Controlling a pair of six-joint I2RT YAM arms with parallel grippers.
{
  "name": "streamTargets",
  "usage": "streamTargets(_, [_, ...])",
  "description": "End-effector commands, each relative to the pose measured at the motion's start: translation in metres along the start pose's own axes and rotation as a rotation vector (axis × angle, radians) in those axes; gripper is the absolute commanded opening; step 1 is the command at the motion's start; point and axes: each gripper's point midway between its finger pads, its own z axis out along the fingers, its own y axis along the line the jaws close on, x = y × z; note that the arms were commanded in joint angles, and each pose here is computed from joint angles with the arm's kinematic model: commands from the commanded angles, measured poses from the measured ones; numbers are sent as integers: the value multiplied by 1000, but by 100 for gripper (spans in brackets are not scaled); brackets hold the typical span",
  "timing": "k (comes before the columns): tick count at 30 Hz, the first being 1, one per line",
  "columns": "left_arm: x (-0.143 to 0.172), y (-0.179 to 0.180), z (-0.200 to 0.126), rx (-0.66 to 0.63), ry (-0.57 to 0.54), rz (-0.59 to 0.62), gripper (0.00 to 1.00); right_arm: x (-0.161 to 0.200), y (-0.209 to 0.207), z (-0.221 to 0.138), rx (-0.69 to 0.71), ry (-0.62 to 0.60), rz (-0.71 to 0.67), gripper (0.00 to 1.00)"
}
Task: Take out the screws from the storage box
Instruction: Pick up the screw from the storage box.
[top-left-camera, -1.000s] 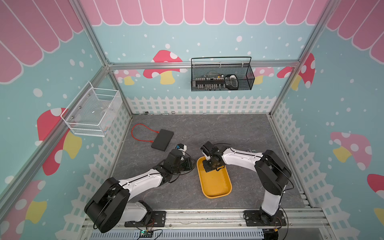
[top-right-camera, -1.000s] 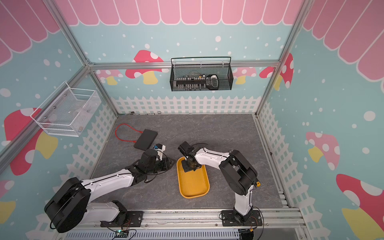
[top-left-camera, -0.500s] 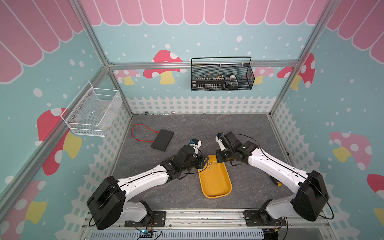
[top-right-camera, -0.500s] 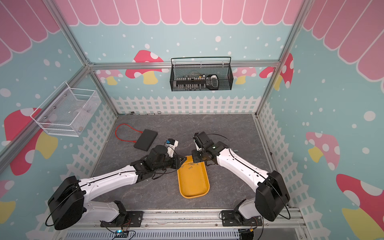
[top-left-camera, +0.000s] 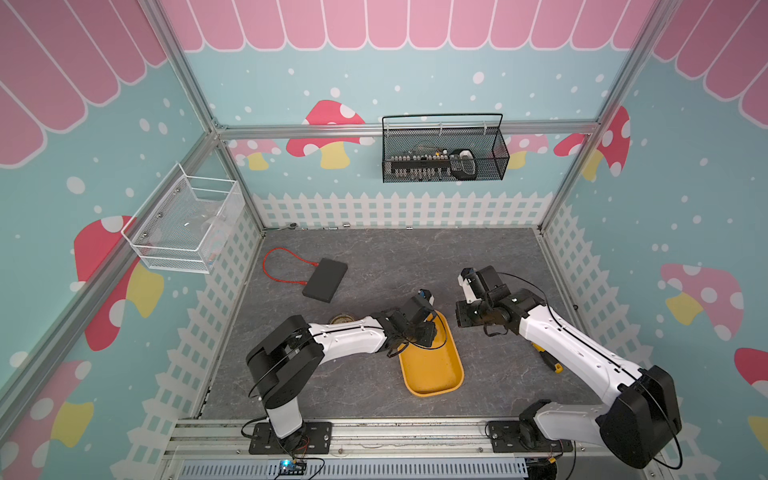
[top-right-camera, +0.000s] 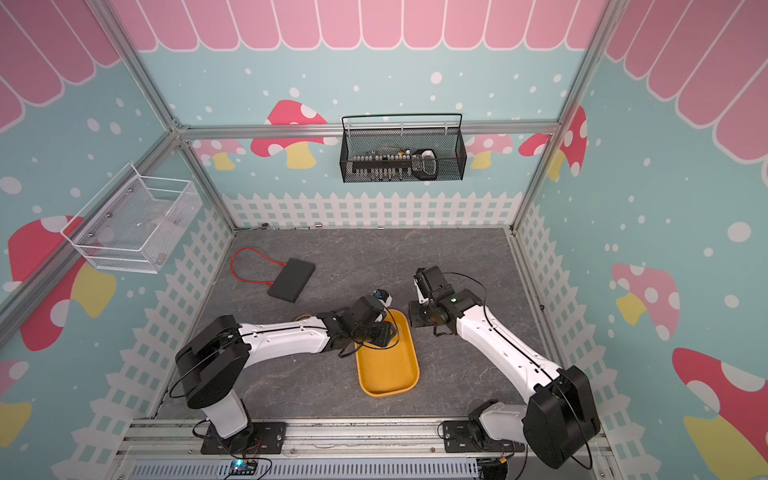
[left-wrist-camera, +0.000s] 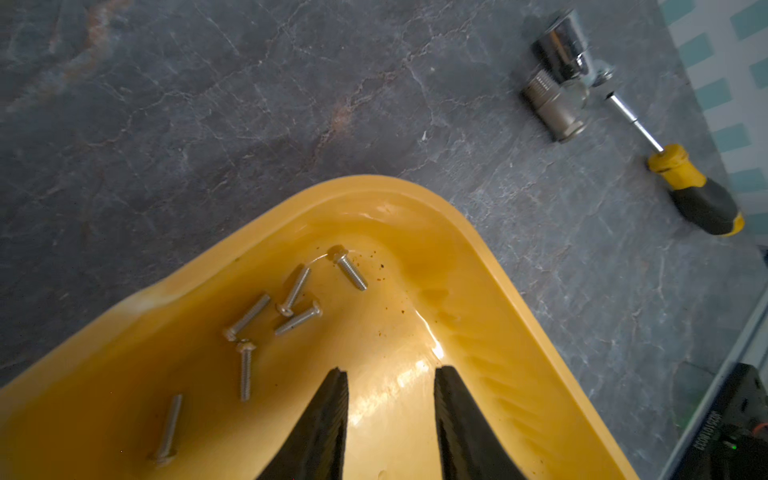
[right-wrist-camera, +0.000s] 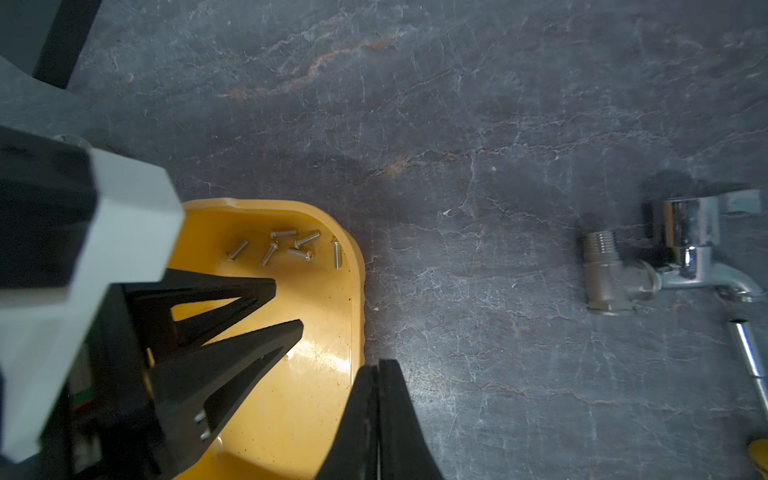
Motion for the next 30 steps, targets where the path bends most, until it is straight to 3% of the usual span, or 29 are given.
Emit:
streamTargets(1, [1, 17, 10, -107, 15, 53, 41, 0, -1, 0, -9, -18, -6, 9])
streamTargets(7, [-8, 24, 23, -109, 27, 84, 42, -2, 0, 1, -14, -27, -7, 9])
streamTargets(9, [-16, 23, 22, -91, 21, 97, 38, -3, -1, 1, -9, -31, -5, 9])
streamTargets(15, [-31, -4, 26, 4, 11, 48, 34, 3, -2, 5, -16, -30, 10, 10])
streamTargets(22, [-14, -3, 45, -27, 91, 39, 23, 6, 0, 4, -32, -33, 17, 11])
streamTargets(30, [-4, 6, 40, -114, 94, 54, 22, 8, 1, 6, -39, -30, 17, 12])
